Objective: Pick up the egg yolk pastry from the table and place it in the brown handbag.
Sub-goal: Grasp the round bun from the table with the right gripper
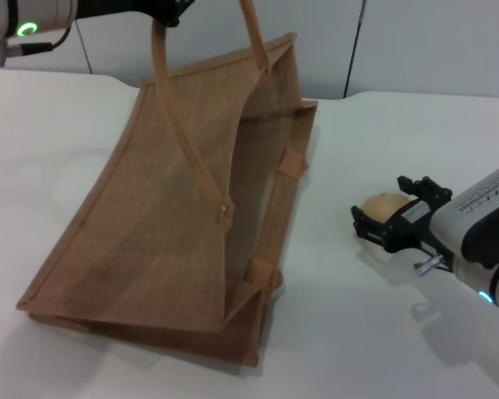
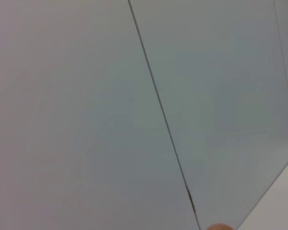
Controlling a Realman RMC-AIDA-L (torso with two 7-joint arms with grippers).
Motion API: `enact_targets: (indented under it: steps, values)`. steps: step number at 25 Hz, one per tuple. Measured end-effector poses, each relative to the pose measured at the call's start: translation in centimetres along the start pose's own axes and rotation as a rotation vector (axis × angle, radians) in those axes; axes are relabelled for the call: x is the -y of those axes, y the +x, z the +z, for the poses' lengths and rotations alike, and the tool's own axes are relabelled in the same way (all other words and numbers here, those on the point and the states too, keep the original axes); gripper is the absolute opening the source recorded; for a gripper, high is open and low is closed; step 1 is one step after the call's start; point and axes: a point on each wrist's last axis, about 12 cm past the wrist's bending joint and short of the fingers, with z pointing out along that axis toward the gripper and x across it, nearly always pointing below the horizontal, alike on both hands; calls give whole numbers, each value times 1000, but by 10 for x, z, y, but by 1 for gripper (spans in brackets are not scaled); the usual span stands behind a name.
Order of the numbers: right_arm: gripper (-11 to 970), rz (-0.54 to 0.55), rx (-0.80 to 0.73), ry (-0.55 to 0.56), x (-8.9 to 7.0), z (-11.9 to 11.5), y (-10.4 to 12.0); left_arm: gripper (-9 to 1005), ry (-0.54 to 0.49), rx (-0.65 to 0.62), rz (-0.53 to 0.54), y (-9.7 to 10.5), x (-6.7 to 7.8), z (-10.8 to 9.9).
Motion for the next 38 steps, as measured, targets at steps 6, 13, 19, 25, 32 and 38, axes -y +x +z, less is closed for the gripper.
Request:
enact_targets:
  steps: [6, 13, 19, 25, 32, 38]
  values:
    - [871, -11, -15, 2, 1, 5, 3, 127, 1, 1, 4, -1, 0, 1]
    - [873, -17, -9, 17, 5, 6, 1, 127, -11, -28, 16, 1, 0, 2]
    - [874, -16, -47, 33, 10, 10, 12, 127, -4, -29, 19, -1, 1, 4]
    - [876, -24, -68, 19, 7, 16, 14, 127, 8, -32, 20, -3, 1, 5]
    - [867, -30, -69, 4, 4, 18, 12, 128, 9, -32, 23, -4, 1, 6]
    - [823, -33, -82, -22, 5, 19, 10, 128, 5, -37, 28, -4, 0, 7]
